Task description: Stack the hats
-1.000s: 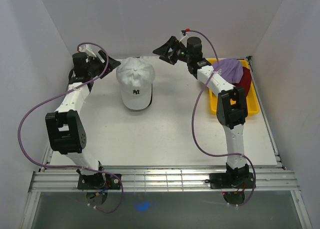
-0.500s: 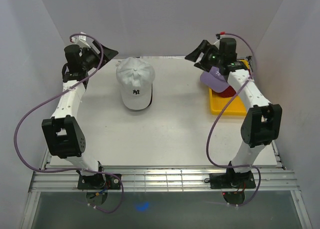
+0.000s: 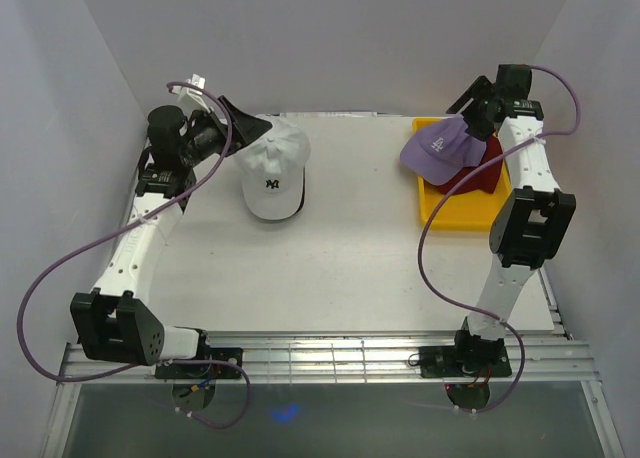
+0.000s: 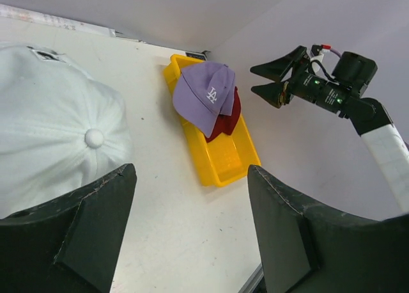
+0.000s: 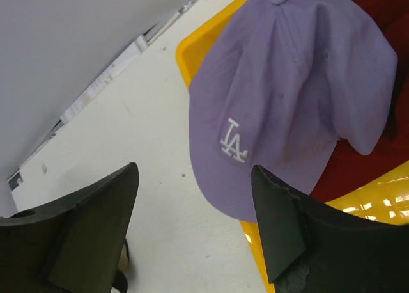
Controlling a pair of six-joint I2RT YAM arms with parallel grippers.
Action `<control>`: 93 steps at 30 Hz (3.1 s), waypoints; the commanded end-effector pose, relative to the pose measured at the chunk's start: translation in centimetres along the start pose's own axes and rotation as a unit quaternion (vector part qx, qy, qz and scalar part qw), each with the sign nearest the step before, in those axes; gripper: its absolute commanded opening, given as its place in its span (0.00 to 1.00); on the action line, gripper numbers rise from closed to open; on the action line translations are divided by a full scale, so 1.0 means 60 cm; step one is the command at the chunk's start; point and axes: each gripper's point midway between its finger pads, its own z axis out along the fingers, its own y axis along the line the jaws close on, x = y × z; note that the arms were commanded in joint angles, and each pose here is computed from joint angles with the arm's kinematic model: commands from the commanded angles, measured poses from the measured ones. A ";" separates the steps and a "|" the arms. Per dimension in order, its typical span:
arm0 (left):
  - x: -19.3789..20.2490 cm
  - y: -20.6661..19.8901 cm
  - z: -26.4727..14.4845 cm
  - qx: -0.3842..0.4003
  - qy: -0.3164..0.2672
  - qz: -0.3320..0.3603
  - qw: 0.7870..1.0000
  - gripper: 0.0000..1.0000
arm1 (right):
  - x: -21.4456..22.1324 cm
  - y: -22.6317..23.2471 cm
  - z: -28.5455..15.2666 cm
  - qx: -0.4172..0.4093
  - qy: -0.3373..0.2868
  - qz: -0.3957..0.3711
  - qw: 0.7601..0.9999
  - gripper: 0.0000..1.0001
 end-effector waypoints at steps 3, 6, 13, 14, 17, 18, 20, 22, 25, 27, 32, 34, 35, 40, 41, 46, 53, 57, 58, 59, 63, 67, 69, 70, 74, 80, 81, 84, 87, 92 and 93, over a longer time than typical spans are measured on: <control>0.007 -0.019 -0.045 -0.018 -0.013 0.012 1.000 0.81 | -0.007 -0.061 0.027 0.101 -0.007 0.000 0.995 0.76; 0.016 -0.037 -0.053 -0.007 -0.006 0.013 1.000 0.80 | -0.004 -0.079 0.047 0.119 -0.008 -0.001 0.993 0.76; 0.025 -0.054 -0.055 0.005 0.005 0.017 1.000 0.80 | 0.016 -0.098 0.097 0.122 0.011 0.005 0.992 0.76; 0.025 -0.053 -0.055 0.004 0.006 0.017 1.000 0.80 | 0.021 -0.100 0.106 0.120 0.015 0.006 0.993 0.76; 0.028 -0.053 -0.054 0.003 0.009 0.021 1.000 0.80 | 0.026 -0.102 0.128 0.114 0.020 0.010 0.993 0.75; 0.030 -0.052 -0.055 0.000 0.011 0.021 1.000 0.80 | 0.028 -0.101 0.133 0.112 0.023 0.009 0.993 0.74; 0.031 -0.047 -0.055 -0.007 0.010 0.025 1.000 0.80 | 0.025 -0.101 0.139 0.109 0.022 0.008 0.994 0.69; 0.031 -0.046 -0.056 -0.010 0.011 0.025 1.000 0.80 | 0.023 -0.095 0.141 0.101 0.019 0.007 0.995 0.53; 0.030 -0.045 -0.054 -0.011 0.011 0.025 1.000 0.80 | 0.021 -0.087 0.138 0.089 0.018 0.005 0.996 0.26; 0.030 -0.042 -0.053 -0.015 0.011 0.024 1.000 0.80 | 0.014 -0.081 0.131 0.085 0.013 -0.002 0.996 0.16; 0.017 -0.046 -0.049 -0.018 0.008 0.031 0.999 0.79 | -0.023 -0.026 0.072 0.037 -0.012 -0.019 0.999 0.08; 0.014 -0.050 -0.050 -0.017 0.006 0.031 0.999 0.79 | -0.033 -0.006 0.048 0.021 -0.022 -0.027 0.999 0.08; 0.013 -0.051 -0.050 -0.017 0.005 0.031 0.999 0.79 | -0.048 0.014 0.021 0.006 -0.036 -0.031 0.999 0.08; 0.004 -0.057 -0.047 -0.014 0.001 0.031 0.999 0.79 | -0.075 0.084 -0.050 -0.066 -0.053 -0.048 0.995 0.08; 0.001 -0.059 -0.047 -0.014 -0.001 0.032 0.999 0.79 | -0.083 0.103 -0.071 -0.084 -0.059 -0.051 0.993 0.08; -0.019 -0.076 -0.048 -0.008 -0.010 0.034 0.999 0.79 | -0.074 0.178 -0.134 -0.174 -0.048 -0.067 0.981 0.08; -0.053 -0.102 -0.050 -0.004 -0.026 0.043 0.999 0.81 | -0.015 0.342 -0.221 -0.329 -0.040 -0.110 0.937 0.08; -0.078 -0.109 -0.062 -0.026 -0.040 0.057 0.997 0.82 | 0.031 0.432 -0.240 -0.399 -0.022 -0.127 0.908 0.08; -0.085 -0.109 -0.065 -0.031 -0.045 0.058 0.997 0.82 | 0.032 0.457 -0.258 -0.419 -0.026 -0.129 0.899 0.08; -0.096 -0.118 -0.071 -0.030 -0.053 0.060 0.996 0.82 | 0.059 0.479 -0.251 -0.430 -0.009 -0.128 0.894 0.08; -0.118 -0.119 -0.089 -0.046 -0.068 0.054 0.995 0.83 | 0.120 0.545 -0.261 -0.482 0.016 -0.118 0.868 0.08; -0.133 -0.126 -0.103 -0.049 -0.078 0.053 0.994 0.82 | 0.184 0.604 -0.267 -0.515 0.042 -0.115 0.848 0.08; -0.140 -0.128 -0.110 -0.051 -0.083 0.053 0.994 0.83 | 0.223 0.627 -0.264 -0.525 0.057 -0.114 0.841 0.08; -0.141 -0.130 -0.114 -0.050 -0.085 0.054 0.994 0.82 | 0.237 0.633 -0.263 -0.529 0.062 -0.114 0.839 0.08; -0.146 -0.136 -0.127 -0.050 -0.092 0.057 0.993 0.83 | 0.291 0.655 -0.254 -0.535 0.077 -0.120 0.832 0.08; -0.141 -0.137 -0.135 -0.053 -0.091 0.059 0.993 0.83 | 0.343 0.660 -0.232 -0.528 0.097 -0.130 0.834 0.08; -0.140 -0.137 -0.136 -0.053 -0.090 0.060 0.993 0.83 | 0.350 0.656 -0.223 -0.520 0.100 -0.132 0.838 0.08; -0.134 -0.131 -0.135 -0.055 -0.086 0.059 0.993 0.83 | 0.361 0.650 -0.218 -0.516 0.104 -0.139 0.839 0.08; -0.124 -0.119 -0.133 -0.061 -0.081 0.055 0.993 0.83 | 0.372 0.645 -0.214 -0.514 0.110 -0.147 0.838 0.08; -0.103 -0.092 -0.125 -0.070 -0.068 0.045 0.994 0.83 | 0.398 0.626 -0.193 -0.502 0.129 -0.157 0.841 0.08; -0.092 -0.080 -0.120 -0.074 -0.060 0.040 0.995 0.83 | 0.401 0.624 -0.191 -0.501 0.130 -0.161 0.840 0.08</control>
